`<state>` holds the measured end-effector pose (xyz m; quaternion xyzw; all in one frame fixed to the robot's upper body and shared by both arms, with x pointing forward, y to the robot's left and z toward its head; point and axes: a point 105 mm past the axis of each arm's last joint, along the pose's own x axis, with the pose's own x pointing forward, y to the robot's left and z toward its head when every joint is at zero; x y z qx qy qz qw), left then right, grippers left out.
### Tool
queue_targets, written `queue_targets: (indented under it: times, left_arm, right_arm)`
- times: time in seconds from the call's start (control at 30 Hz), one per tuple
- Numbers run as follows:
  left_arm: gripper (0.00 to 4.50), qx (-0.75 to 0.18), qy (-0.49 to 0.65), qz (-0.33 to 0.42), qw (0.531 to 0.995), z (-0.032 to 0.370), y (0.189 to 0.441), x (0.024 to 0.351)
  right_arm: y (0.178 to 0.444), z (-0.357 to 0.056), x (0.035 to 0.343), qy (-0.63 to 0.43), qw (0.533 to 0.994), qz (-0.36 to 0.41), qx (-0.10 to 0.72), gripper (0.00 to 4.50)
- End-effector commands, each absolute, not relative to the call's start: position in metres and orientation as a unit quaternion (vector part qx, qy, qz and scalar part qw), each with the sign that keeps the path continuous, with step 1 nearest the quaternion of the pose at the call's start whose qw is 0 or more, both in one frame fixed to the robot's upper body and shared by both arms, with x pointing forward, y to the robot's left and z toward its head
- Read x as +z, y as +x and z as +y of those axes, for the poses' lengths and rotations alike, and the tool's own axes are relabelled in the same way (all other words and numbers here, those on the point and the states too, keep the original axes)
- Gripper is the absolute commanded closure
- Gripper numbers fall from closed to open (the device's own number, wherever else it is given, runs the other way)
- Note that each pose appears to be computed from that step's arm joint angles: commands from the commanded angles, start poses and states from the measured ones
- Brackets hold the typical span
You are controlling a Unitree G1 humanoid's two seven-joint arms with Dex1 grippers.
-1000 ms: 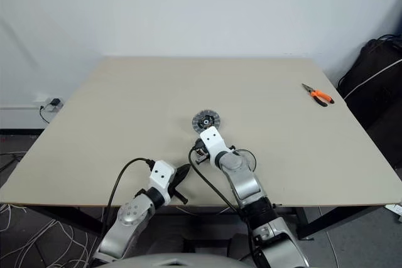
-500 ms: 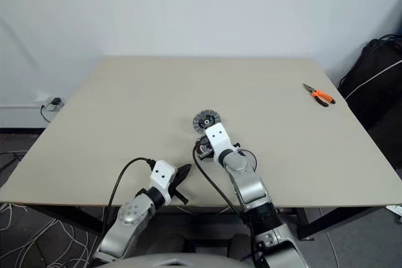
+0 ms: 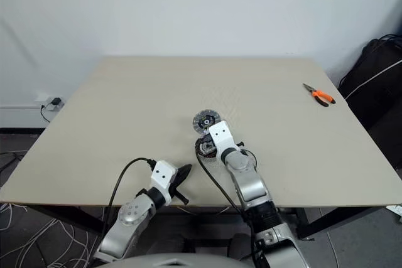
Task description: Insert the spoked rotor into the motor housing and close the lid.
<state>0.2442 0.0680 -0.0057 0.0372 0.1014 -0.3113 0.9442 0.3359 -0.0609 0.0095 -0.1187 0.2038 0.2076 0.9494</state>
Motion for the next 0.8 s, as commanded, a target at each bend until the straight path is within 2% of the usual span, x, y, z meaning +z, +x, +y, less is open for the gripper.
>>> queue_targets:
  times: [0.03,0.3,0.67,0.8]
  left_arm:
    - [4.50,-0.312,0.036,0.077,0.946,0.066,0.248,0.007]
    - [4.50,-0.307,0.036,0.078,0.948,0.068,0.247,0.006]
    - [4.50,-0.308,0.035,0.079,0.948,0.068,0.247,0.005]
    - [4.50,-0.309,0.034,0.081,0.947,0.067,0.247,0.004]
  right_arm:
    - [0.342,-0.052,0.018,-0.127,0.949,0.187,0.221,4.46]
    - [0.338,-0.047,0.009,-0.132,0.942,0.201,0.233,4.46]
    - [0.314,-0.053,-0.016,-0.145,0.925,0.245,0.251,4.46]
    - [0.313,-0.059,-0.016,-0.149,0.925,0.248,0.245,4.46]
